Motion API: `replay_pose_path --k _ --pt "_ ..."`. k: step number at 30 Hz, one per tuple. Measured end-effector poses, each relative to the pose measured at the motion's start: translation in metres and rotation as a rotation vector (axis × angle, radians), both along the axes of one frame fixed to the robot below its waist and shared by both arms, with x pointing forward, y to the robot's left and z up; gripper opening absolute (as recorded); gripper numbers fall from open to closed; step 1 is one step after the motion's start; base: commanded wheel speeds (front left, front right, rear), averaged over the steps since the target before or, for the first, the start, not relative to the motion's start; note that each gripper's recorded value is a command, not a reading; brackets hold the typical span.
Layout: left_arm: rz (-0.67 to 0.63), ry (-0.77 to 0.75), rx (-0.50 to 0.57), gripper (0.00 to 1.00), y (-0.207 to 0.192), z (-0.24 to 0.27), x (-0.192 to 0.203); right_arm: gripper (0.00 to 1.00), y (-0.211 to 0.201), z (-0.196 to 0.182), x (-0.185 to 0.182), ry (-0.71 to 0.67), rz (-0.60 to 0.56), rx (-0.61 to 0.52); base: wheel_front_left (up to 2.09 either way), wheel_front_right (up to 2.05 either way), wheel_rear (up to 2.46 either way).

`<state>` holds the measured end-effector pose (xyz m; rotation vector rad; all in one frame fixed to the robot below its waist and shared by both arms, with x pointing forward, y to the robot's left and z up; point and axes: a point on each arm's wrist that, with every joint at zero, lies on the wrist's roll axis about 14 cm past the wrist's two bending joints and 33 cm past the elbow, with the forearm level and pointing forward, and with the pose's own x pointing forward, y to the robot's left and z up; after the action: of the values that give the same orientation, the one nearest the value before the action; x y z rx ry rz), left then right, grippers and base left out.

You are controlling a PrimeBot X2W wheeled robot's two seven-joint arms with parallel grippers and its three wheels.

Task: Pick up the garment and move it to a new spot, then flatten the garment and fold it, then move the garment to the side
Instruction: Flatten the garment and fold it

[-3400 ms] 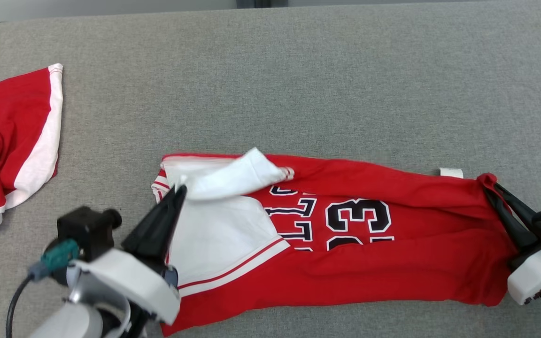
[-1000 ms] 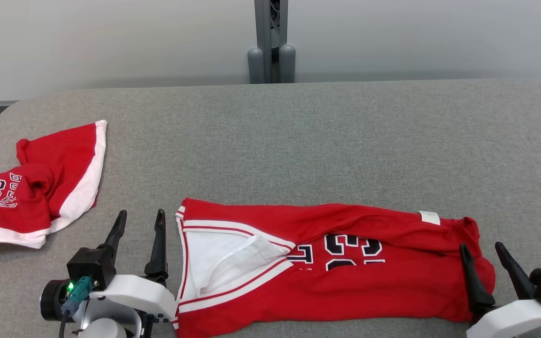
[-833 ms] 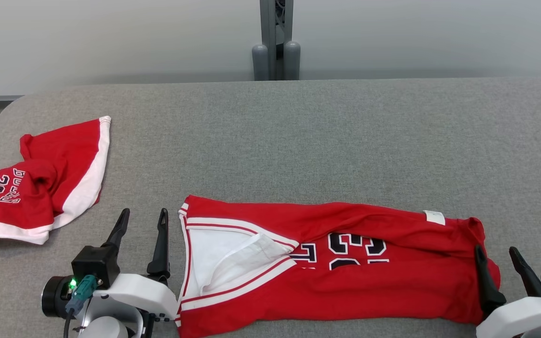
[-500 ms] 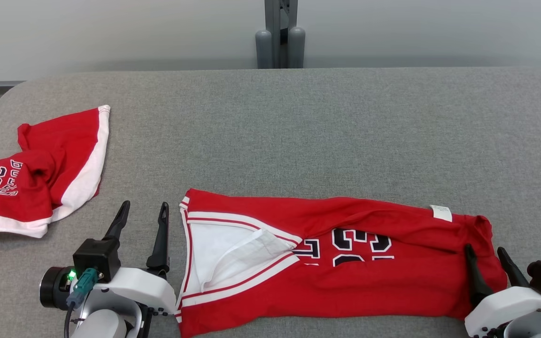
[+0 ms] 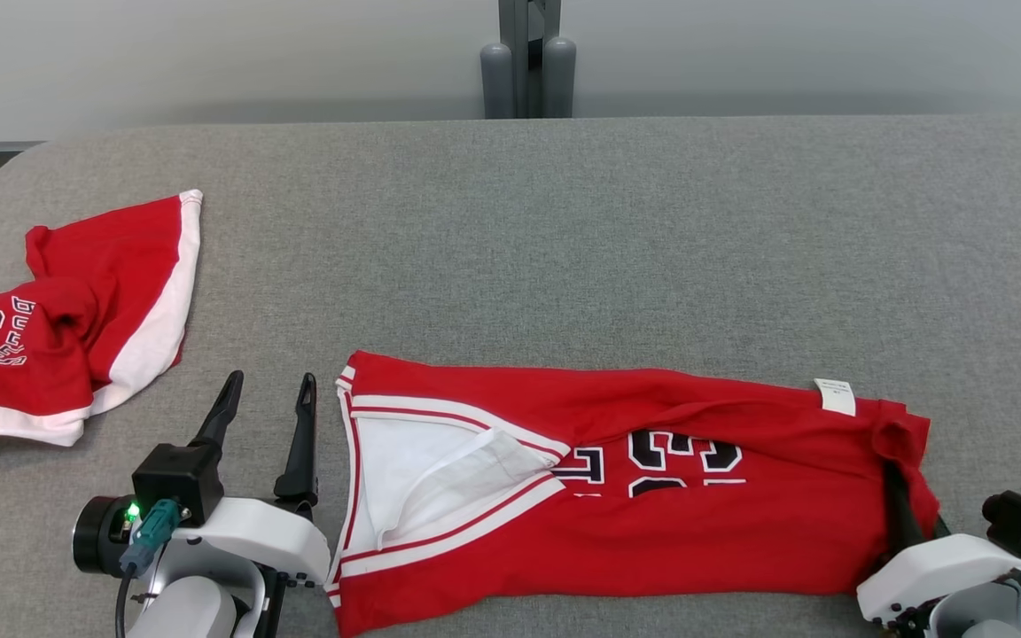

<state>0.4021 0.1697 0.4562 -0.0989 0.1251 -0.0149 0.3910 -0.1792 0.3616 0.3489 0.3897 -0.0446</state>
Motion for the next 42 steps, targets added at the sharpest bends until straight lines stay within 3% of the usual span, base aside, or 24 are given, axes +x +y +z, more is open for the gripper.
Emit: replay_pose_path --k 6,16,20,25,26,30,37,42 --pt "-0.002 -0.007 0.001 1.00 -0.001 0.001 0.004 0.00 -0.010 0.006 0.004 -0.026 -0.038 0.023 0.00 0.00 0.00" --pt "-0.009 -0.012 0.000 1.00 -0.004 0.001 0.009 0.00 -0.095 0.041 0.003 -0.136 -0.189 -0.111 0.00 0.00 0.00" --pt "-0.013 -0.015 -0.002 1.00 -0.006 0.002 0.011 0.00 -0.099 0.063 0.010 -0.206 -0.181 -0.143 0.00 0.00 0.00" --pt "-0.025 -0.014 -0.007 1.00 -0.011 0.001 0.014 0.00 -0.040 0.104 0.030 -0.361 -0.034 -0.112 0.00 0.00 0.00" --pt "-0.032 -0.012 -0.013 1.00 -0.013 0.000 0.015 0.00 -0.007 0.119 0.034 -0.415 0.048 -0.084 0.00 0.00 0.00" --pt "-0.034 -0.006 -0.019 1.00 -0.015 -0.002 0.014 0.00 0.057 0.135 0.031 -0.475 0.207 -0.013 0.00 0.00 0.00" --pt "-0.028 -0.001 -0.023 1.00 -0.013 -0.004 0.012 0.00 0.158 0.141 0.012 -0.459 0.463 0.161 0.00 0.00 0.00" --pt "-0.025 0.000 -0.027 1.00 -0.013 -0.004 0.011 0.00 0.201 0.132 0.003 -0.405 0.588 0.228 0.00 0.00 0.00"
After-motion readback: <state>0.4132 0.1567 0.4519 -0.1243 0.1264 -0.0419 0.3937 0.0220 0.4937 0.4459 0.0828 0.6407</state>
